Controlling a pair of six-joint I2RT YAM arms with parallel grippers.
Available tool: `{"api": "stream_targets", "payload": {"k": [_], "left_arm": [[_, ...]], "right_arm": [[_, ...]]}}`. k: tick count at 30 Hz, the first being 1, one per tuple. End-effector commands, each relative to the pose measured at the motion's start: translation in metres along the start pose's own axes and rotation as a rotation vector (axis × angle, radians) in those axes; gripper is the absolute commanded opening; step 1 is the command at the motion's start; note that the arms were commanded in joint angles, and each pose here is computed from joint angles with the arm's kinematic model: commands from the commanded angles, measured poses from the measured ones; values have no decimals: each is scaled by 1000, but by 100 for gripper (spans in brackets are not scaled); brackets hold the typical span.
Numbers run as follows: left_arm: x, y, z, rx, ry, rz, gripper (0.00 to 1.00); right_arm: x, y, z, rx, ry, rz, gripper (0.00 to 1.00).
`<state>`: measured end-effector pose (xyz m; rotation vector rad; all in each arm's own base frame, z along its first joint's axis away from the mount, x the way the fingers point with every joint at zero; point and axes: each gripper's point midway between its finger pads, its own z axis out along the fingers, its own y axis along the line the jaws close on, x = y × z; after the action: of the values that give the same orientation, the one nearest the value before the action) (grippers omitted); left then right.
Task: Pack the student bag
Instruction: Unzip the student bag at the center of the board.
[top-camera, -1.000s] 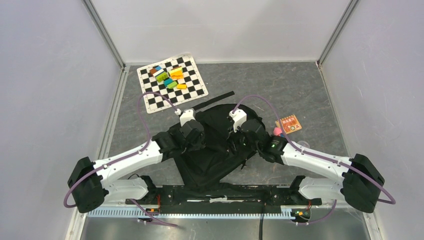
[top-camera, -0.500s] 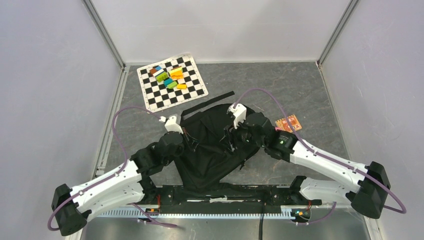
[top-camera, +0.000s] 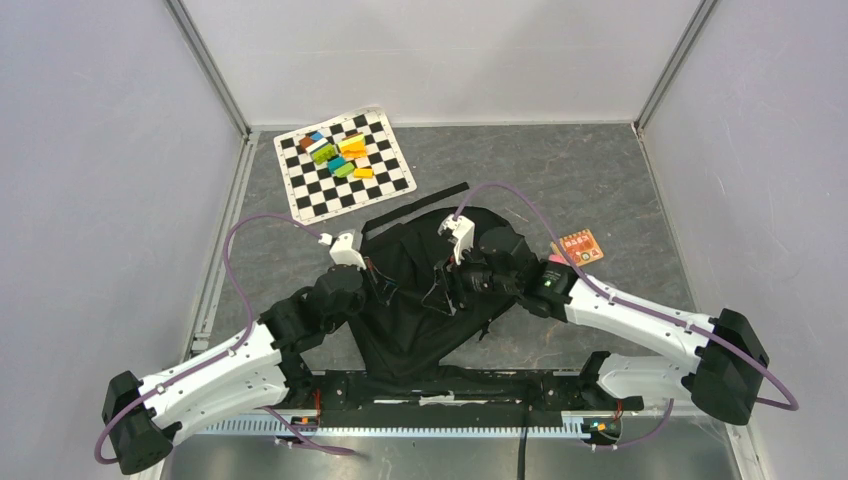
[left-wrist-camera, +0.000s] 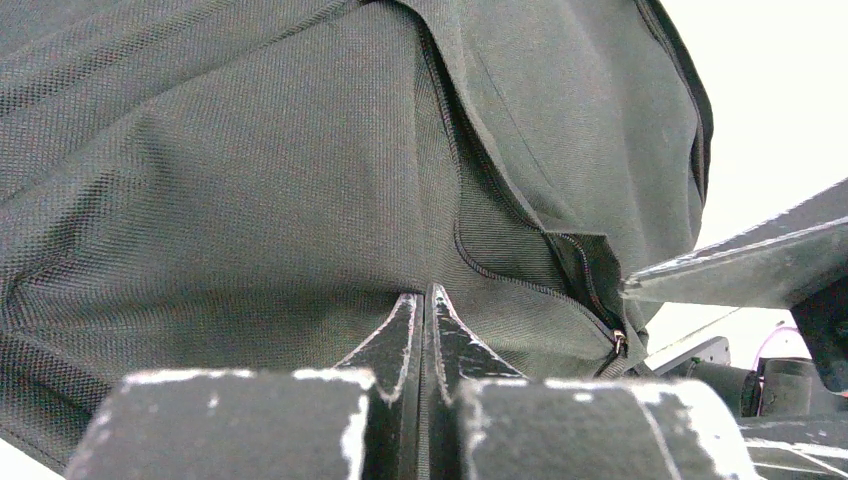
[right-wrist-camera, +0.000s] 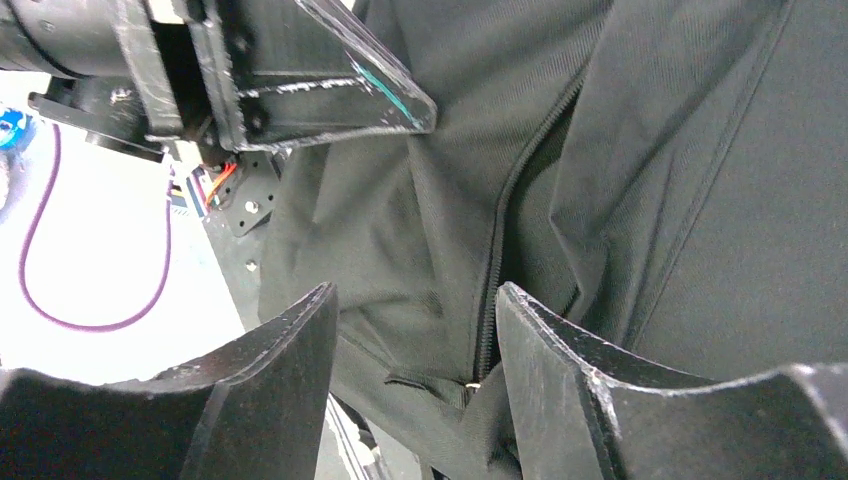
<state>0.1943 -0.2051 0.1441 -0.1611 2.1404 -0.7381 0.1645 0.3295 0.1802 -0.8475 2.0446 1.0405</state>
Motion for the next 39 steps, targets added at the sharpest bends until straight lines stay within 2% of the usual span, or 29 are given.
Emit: {"api": "stream_targets", "payload": {"k": [1, 8, 12, 17, 18, 20, 22, 25, 28, 33, 39], "left_arm": [[-9, -14, -1, 56, -19, 24, 2], [-7, -15, -1, 61, -15, 21, 2], [-7, -15, -1, 62, -13, 27, 2], [-10, -14, -4, 50, -10, 44, 2], [-10, -13, -4, 42, -9, 49, 5], [-12, -11, -6, 20, -5, 63, 20], [-16, -7, -9, -20, 5, 82, 40], [-25, -6, -15, -82, 19, 119, 63], [-35, -17, -17, -90, 30, 126, 79], [-24, -36, -6, -78, 137, 121, 90], [-5, -38, 4, -117, 256, 135, 95]], "right_arm": [[11, -7, 4, 28, 19, 38, 65], [42, -23, 16, 67, 113, 57, 66], [48, -12, 26, -15, 144, 64, 66], [24, 11, 26, -134, 56, 51, 64], [19, 15, 24, -149, 35, 44, 64], [11, 20, 21, -170, -4, 36, 64], [5, 25, 18, -195, -34, 31, 63], [5, 29, 17, -224, -56, 27, 62], [6, 34, 14, -251, -73, 14, 61], [-1, 40, 4, -268, -134, -57, 62], [0, 42, 3, -275, -135, -88, 62]]}}
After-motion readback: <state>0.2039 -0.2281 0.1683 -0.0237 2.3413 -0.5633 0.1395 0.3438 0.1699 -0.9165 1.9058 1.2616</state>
